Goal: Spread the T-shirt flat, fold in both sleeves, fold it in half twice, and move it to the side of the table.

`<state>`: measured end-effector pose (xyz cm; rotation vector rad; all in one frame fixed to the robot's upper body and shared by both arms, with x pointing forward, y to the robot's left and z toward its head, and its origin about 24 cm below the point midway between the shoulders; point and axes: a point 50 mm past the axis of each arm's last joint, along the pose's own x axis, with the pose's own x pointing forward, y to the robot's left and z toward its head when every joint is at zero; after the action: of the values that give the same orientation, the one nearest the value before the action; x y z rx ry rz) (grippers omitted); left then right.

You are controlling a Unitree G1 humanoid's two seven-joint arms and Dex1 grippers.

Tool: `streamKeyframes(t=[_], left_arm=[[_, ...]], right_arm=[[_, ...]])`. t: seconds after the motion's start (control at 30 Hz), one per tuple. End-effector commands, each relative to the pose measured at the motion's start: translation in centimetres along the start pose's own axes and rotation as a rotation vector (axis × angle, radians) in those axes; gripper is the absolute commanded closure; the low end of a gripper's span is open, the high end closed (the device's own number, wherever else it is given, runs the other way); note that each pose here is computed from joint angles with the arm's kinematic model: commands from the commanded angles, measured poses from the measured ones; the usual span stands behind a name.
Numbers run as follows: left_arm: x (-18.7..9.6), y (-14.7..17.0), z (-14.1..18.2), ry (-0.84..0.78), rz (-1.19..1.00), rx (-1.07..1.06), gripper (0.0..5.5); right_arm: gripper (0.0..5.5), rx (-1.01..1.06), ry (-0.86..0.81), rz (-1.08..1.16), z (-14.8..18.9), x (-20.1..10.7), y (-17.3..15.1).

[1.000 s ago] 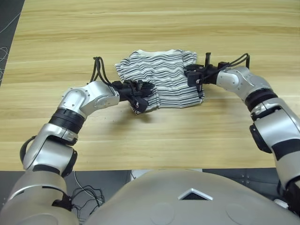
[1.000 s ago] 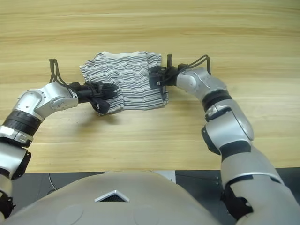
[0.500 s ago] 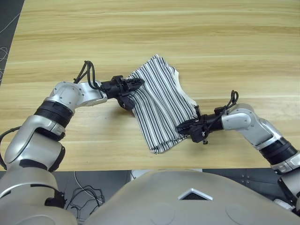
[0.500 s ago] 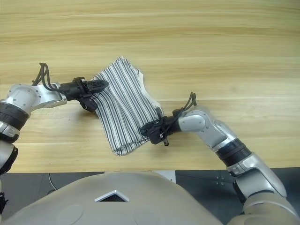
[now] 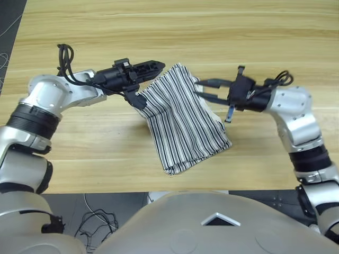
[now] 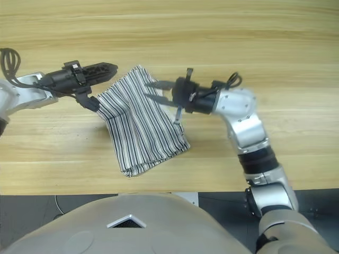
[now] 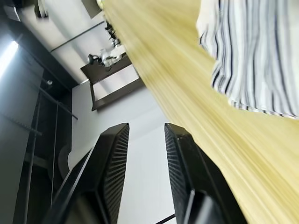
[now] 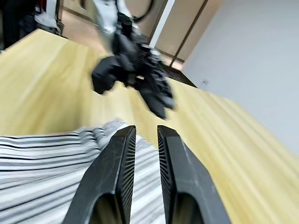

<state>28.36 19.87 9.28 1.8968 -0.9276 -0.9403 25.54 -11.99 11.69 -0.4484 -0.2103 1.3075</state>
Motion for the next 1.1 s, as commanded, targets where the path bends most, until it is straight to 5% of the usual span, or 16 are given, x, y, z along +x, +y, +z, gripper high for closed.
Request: streamKeyframes(t=[0.03,0.13,0.23,0.37,0.6,1.1], left_arm=[[-2.4,-0.5,0.7,-0.037,-0.099,-0.028,4.09],[-4.3,0.3,2.5,-0.033,-0.041,-0.362,4.09],[-7.3,0.3,6.9,-0.098,-0.242,-0.75,3.87],[-9.9,1.6,10.5,-0.173,-0.517,-1.002,3.27],[-9.5,1.6,13.6,-0.2,-0.658,-1.174,2.15],[-6.2,-1.2,16.8,-0.212,-0.571,-1.176,2.15]], right_arm=[[4.65,-0.006,0.062,0.038,0.7,-1.8,-1.8],[4.65,-0.077,0.233,0.131,-1.1,-4.7,-1.6],[4.28,-0.313,0.532,0.343,-4.2,-9.0,-0.5],[3.58,-0.362,0.599,0.543,-5.2,-12.1,1.3],[2.72,-0.393,0.519,0.614,-6.7,-11.8,3.4],[2.72,-0.513,0.22,0.514,-7.8,-7.0,7.0]])
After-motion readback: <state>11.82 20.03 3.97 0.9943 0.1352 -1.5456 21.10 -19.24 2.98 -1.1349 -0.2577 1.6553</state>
